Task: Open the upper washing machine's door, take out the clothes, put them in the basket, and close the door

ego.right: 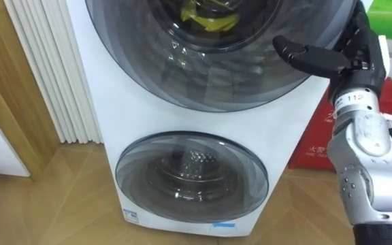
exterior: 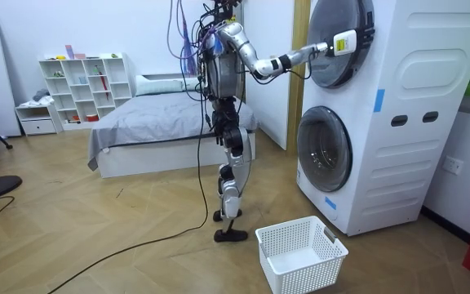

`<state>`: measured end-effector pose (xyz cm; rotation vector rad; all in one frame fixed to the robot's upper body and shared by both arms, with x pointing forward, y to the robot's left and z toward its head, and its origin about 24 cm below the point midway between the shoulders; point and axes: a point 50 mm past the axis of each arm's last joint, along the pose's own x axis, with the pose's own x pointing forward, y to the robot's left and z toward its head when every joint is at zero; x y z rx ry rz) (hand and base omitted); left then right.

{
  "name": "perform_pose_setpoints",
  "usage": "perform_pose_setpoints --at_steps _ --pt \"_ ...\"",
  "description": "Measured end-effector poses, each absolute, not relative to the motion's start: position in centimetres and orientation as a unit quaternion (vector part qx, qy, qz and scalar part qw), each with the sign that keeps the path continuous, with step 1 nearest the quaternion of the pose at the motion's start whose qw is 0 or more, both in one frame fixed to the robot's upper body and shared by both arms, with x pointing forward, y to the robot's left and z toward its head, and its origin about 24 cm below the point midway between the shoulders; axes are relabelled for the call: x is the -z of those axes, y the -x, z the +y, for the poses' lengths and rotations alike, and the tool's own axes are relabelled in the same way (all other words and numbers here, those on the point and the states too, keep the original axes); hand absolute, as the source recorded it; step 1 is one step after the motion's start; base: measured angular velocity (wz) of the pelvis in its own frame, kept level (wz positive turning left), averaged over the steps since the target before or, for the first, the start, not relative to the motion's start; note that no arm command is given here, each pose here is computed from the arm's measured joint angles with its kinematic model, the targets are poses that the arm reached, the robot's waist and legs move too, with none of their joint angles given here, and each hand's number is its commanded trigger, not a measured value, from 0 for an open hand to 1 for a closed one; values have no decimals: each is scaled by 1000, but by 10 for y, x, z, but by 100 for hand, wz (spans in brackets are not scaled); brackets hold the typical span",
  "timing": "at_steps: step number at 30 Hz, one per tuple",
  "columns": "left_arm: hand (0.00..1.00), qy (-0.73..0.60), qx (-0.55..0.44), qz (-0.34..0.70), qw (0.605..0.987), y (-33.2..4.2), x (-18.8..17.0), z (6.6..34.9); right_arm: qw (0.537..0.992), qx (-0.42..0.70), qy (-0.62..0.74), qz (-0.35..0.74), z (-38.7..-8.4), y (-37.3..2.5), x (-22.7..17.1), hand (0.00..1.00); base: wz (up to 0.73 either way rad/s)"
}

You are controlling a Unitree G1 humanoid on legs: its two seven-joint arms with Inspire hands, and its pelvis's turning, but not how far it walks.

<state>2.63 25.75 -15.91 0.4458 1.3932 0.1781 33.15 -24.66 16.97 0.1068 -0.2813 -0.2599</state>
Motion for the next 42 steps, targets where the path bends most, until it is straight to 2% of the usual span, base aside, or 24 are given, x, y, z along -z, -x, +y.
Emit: perform_pose_setpoints --at_steps 5,10,18,24,31,42 --pt "0 -204 -80 636 740 -26 159 257 984 110 -39 -137 -239 -331 -167 0 -12" --pt "0 -201 -84 637 739 -25 160 257 988 65 -37 -139 -224 -304 -149 0 -14" --pt "0 -212 -56 633 743 -29 163 245 997 -27 -67 12 -188 -251 -55 0 -13" --pt "0 -189 -59 625 755 -31 164 241 988 -97 -81 85 -168 -224 -20 0 -5" --pt "0 -156 -67 610 774 -40 165 235 984 -124 -92 83 -162 -222 -21 0 1" --pt "0 -158 -69 595 785 -46 164 236 987 -140 -76 22 -156 -225 -49 0 -8"
